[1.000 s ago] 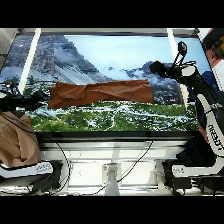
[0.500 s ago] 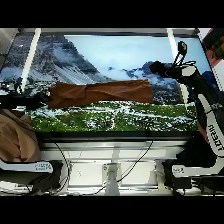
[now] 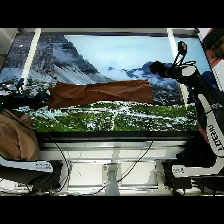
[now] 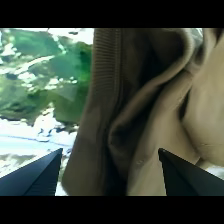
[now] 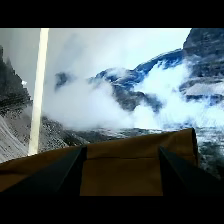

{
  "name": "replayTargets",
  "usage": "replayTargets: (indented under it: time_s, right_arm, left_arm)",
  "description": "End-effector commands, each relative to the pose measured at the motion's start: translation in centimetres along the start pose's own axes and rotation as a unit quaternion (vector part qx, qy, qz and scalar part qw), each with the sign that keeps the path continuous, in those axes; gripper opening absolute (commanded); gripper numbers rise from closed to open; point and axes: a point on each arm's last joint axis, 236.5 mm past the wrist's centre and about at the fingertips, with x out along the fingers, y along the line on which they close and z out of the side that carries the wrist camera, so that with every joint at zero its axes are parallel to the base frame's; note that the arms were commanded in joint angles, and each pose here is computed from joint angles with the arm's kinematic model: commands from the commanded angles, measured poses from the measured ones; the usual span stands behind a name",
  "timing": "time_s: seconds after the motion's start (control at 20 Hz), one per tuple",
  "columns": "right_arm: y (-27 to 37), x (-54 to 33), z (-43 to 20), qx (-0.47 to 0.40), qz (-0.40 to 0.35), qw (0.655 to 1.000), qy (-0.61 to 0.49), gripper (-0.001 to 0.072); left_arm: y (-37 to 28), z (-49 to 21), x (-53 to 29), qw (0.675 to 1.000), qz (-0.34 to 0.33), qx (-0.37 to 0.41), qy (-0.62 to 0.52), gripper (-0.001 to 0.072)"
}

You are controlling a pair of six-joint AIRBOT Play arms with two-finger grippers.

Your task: Fold the clothes and pants, and hang the long-sleeved shirts on hangers.

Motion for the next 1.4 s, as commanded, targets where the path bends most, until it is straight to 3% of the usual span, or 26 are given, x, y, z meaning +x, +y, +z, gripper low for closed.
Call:
replayTargets:
  time_s: [0.0,0.2,0.4,0.6,0.65,0.75,0.85,0.9,1.05,1.1,1.25,1.35]
  right_arm:
    - [0.1,0.0,0.0,0.000,0.001,1.000,0.000,0.0501]
    - [0.1,0.0,0.0,0.000,0.001,1.000,0.001,0.0500]
    - [0.1,0.0,-0.1,0.000,0.002,1.000,0.002,0.0501]
    - [0.3,0.0,-0.3,0.004,0.004,1.000,0.007,0.0500]
    - [0.4,0.0,-0.6,0.004,0.007,1.000,0.014,0.0500]
    - [0.6,-0.1,-1.5,0.004,0.012,0.999,0.032,0.0500]
    - [0.9,-0.2,-2.3,0.003,0.018,0.999,0.049,0.0500]
    - [1.1,-0.2,-2.6,0.003,0.021,0.998,0.056,0.0501]
    - [2.5,-0.5,-3.2,0.019,0.043,0.997,0.069,0.0495]
    - [3.3,-0.5,-3.2,0.024,0.052,0.996,0.068,0.0429]
    - [7.1,0.1,-4.3,0.020,0.083,0.994,0.072,0.0016]
    - [10.1,0.9,-4.8,-0.005,0.093,0.994,0.057,0.0013]
  left_arm:
    - [-0.5,-2.0,0.9,0.999,-0.022,0.002,0.045,0.0718]
    - [-1.5,-3.7,2.1,0.995,-0.060,-0.012,0.082,0.0717]
    - [-3.9,-1.8,2.4,0.993,-0.107,0.027,0.040,0.0714]
    - [-4.7,-0.1,3.0,0.994,-0.107,0.025,0.005,0.0688]
    - [-4.7,0.1,3.3,0.994,-0.102,0.028,0.001,0.0624]
    - [-5.2,0.4,3.7,0.995,-0.100,0.032,-0.005,0.0312]
    - [-6.4,0.2,4.0,0.993,-0.109,0.039,0.001,0.0058]
    - [-7.4,-0.1,3.8,0.992,-0.122,0.044,0.008,0.0015]
    - [-10.7,0.0,2.0,0.985,-0.146,0.086,0.017,0.0014]
    - [-11.8,0.5,1.0,0.983,-0.149,0.103,0.008,0.0014]
    - [-15.2,2.2,-3.1,0.977,-0.145,0.153,-0.039,0.0014]
    - [-17.3,2.8,-6.1,0.973,-0.142,0.167,-0.070,0.0013]
